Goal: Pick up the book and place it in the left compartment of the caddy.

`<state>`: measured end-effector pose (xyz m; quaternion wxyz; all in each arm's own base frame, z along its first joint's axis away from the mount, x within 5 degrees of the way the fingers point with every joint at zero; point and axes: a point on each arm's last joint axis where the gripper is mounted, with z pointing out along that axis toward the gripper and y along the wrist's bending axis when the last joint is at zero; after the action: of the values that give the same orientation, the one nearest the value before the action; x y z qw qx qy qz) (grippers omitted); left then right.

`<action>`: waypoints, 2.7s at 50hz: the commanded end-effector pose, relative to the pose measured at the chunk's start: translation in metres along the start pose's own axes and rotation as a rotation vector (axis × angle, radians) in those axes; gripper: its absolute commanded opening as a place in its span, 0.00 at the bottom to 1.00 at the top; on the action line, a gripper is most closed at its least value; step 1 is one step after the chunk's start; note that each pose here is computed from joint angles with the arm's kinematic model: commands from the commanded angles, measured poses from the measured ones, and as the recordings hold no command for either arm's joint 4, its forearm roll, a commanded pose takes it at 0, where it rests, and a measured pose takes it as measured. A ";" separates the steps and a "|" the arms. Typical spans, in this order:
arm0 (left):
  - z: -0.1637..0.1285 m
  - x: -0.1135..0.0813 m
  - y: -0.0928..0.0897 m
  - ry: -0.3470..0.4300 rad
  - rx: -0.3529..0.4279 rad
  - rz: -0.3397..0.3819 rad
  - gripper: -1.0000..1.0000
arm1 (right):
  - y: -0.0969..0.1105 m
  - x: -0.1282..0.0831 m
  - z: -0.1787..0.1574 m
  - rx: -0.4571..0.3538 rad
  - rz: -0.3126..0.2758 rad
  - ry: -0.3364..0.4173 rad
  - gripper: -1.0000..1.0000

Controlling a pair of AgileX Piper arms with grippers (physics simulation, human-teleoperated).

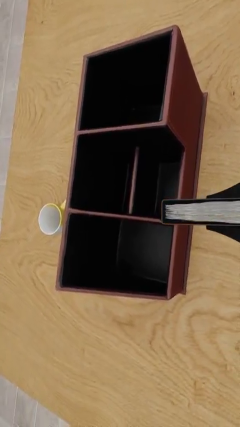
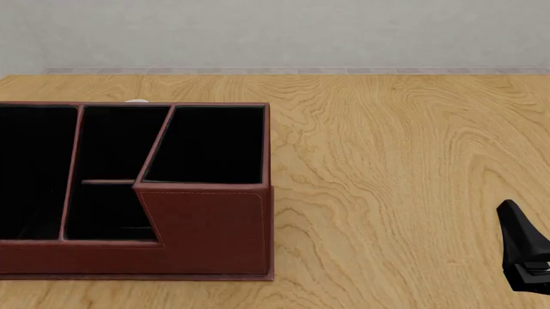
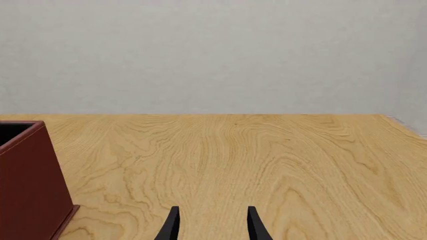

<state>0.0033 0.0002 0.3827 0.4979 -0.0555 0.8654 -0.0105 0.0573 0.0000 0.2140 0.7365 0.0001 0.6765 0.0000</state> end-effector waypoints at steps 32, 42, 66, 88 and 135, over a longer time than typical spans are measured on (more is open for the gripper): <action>0.035 -0.021 0.000 -0.010 -0.037 -0.004 0.00 | 0.000 0.000 0.000 0.000 0.000 -0.001 1.00; 0.050 -0.026 0.001 -0.014 -0.043 -0.001 0.00 | 0.000 0.000 0.000 0.000 0.000 0.000 1.00; 0.085 -0.020 0.005 0.017 -0.064 0.007 0.00 | 0.000 0.000 0.000 0.000 0.000 -0.001 1.00; 0.106 -0.023 0.010 0.014 -0.094 -0.008 0.00 | 0.000 0.000 0.000 0.000 0.000 -0.001 1.00; 0.164 -0.011 0.025 0.050 -0.150 -0.017 0.00 | 0.000 0.000 0.000 0.000 0.000 -0.001 1.00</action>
<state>0.1413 0.0295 0.3102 0.4655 -0.1027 0.8781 0.0417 0.0573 0.0000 0.2140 0.7365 0.0001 0.6765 0.0000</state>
